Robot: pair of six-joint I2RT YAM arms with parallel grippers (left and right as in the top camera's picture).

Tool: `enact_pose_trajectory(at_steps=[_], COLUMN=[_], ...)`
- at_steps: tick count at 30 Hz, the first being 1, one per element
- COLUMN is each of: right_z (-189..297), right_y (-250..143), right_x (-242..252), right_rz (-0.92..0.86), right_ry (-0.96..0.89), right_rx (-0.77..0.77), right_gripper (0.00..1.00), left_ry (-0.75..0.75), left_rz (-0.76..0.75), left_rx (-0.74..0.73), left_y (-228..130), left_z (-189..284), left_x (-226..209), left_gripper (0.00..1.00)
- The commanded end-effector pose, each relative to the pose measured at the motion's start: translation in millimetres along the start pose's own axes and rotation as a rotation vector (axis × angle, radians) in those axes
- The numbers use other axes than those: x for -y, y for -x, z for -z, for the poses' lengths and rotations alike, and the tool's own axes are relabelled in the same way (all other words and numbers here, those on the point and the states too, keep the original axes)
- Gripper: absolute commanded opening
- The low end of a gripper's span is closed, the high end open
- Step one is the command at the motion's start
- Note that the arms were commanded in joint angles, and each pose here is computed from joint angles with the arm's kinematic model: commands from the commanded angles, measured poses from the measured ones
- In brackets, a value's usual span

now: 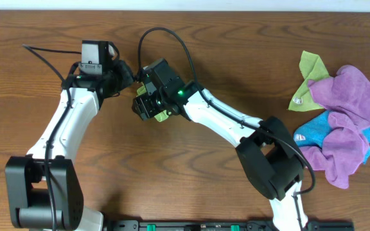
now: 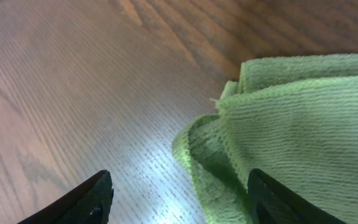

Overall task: Fold the cloth
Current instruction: 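Fold the strip's right end toward the left gripper with the right gripper, then release the folded cloth with the right gripper and retract the right arm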

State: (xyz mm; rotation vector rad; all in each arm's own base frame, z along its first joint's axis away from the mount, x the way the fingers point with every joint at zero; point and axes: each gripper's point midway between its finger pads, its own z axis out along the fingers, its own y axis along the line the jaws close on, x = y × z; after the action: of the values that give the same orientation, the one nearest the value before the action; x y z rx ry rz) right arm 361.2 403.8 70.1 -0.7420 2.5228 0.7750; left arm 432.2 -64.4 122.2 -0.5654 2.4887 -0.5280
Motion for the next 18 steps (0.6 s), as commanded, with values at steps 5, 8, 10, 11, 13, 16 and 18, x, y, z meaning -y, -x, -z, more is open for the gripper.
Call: enact_pose_trajectory(at_steps=[5,8,10,11,13,16,18], right_z=[37.1,63.5,87.1,101.4,123.0,166.5,200.5], right_y=[37.6,51.8,58.1,59.6,60.2,51.9,36.2], right_x=[9.9,21.8,34.8,42.3,48.6,57.1,61.3], right_rz=[0.049,0.028,0.005,-0.01,-0.012,0.006,0.022], right_ry=[-0.053,-0.08,-0.129,-0.157,-0.177,-0.214,-0.243], right_rx=[0.114,0.158,0.18,0.186,0.19,0.172,0.134], right_gripper=[0.72,0.75,0.78,0.8,0.89,0.99,0.99], left_ry=[0.005,0.008,0.018,0.022,0.011,-0.016,-0.045], left_rz=[0.012,0.028,0.036,0.041,0.049,0.073,0.089], left_rx=[0.088,0.091,0.08,0.067,0.033,-0.044,-0.107], left_y=[27.5,28.5,25.0,21.4,13.6,-3.3,-16.4], left_z=[33.8,45.9,52.1,54.9,57.6,57.9,59.0], left_x=[-8.0,-12.4,-15.4,-16.7,-16.0,-13.0,-9.0], left_gripper=[0.22,0.34,0.45,0.51,0.62,0.79,0.88])
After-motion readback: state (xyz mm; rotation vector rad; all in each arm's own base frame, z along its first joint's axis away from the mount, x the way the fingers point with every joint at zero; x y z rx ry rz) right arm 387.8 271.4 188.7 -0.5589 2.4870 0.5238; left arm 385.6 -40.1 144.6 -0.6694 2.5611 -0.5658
